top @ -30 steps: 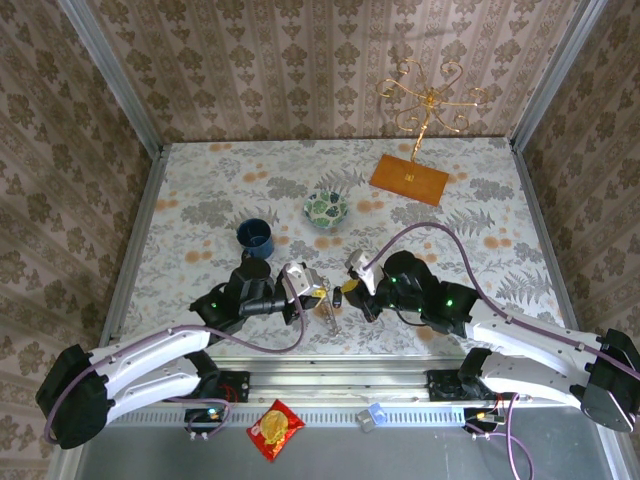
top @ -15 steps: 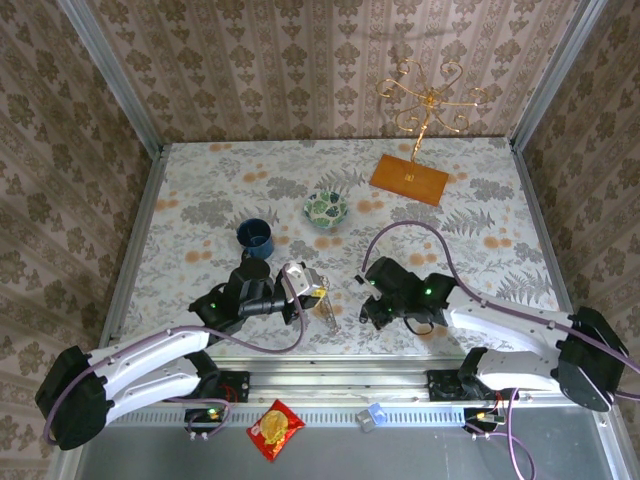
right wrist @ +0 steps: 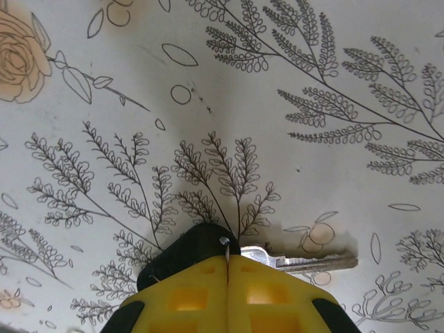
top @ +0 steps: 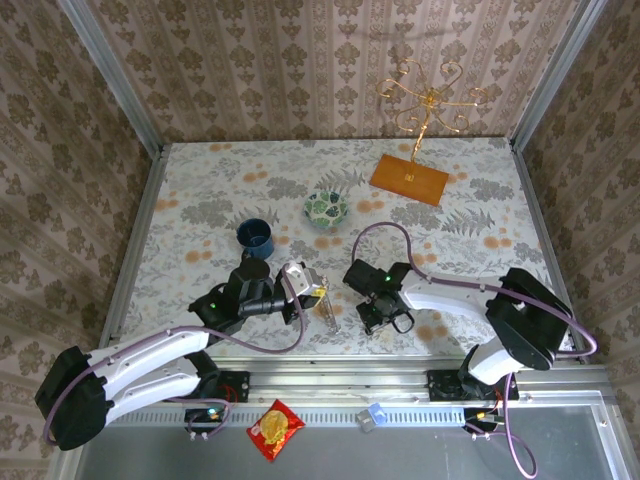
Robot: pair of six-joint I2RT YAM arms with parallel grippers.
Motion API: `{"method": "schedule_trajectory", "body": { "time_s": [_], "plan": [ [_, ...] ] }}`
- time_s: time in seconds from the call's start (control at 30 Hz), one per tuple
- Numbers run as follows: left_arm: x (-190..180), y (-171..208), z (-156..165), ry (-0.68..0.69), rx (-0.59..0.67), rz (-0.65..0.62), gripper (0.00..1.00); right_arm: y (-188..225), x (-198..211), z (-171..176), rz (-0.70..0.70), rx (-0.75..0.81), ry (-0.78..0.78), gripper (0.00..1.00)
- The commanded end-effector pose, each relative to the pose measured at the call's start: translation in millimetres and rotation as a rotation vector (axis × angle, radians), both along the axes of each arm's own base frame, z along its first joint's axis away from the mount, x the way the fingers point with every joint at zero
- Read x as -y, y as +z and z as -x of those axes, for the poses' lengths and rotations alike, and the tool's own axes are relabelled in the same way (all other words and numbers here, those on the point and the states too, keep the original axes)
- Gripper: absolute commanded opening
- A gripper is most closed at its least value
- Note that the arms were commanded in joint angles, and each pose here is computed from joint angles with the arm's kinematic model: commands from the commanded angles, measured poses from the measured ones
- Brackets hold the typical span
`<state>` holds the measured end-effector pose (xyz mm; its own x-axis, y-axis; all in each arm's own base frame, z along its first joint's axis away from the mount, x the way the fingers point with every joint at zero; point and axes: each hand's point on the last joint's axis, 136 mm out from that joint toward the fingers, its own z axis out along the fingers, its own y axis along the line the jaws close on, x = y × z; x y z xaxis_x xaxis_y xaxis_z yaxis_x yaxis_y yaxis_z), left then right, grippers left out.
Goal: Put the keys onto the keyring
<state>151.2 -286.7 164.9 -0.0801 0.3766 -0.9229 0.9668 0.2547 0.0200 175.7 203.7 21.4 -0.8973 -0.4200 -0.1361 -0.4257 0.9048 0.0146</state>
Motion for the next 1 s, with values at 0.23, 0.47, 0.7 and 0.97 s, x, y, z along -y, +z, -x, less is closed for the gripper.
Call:
{"method": "schedule_trajectory", "body": {
  "time_s": [0.23,0.47,0.7,0.97],
  "plan": [
    [2.2,15.3,-0.1,-0.008,0.045,0.033,0.00,-0.6,-5.8,-7.0,0.023,-0.002,-0.016,0.08],
    [2.7,15.0,-0.3,-0.010,0.047,0.033,0.00,3.2,-6.7,-8.2,0.012,0.007,-0.016,0.19],
    [2.5,14.7,-0.2,-0.010,0.046,0.032,0.00,3.6,-7.2,-9.1,0.013,0.009,-0.017,0.15],
    [2.5,14.6,-0.3,-0.010,0.046,0.032,0.00,6.4,-7.1,-10.0,0.014,0.014,-0.014,0.12]
  ]
}}
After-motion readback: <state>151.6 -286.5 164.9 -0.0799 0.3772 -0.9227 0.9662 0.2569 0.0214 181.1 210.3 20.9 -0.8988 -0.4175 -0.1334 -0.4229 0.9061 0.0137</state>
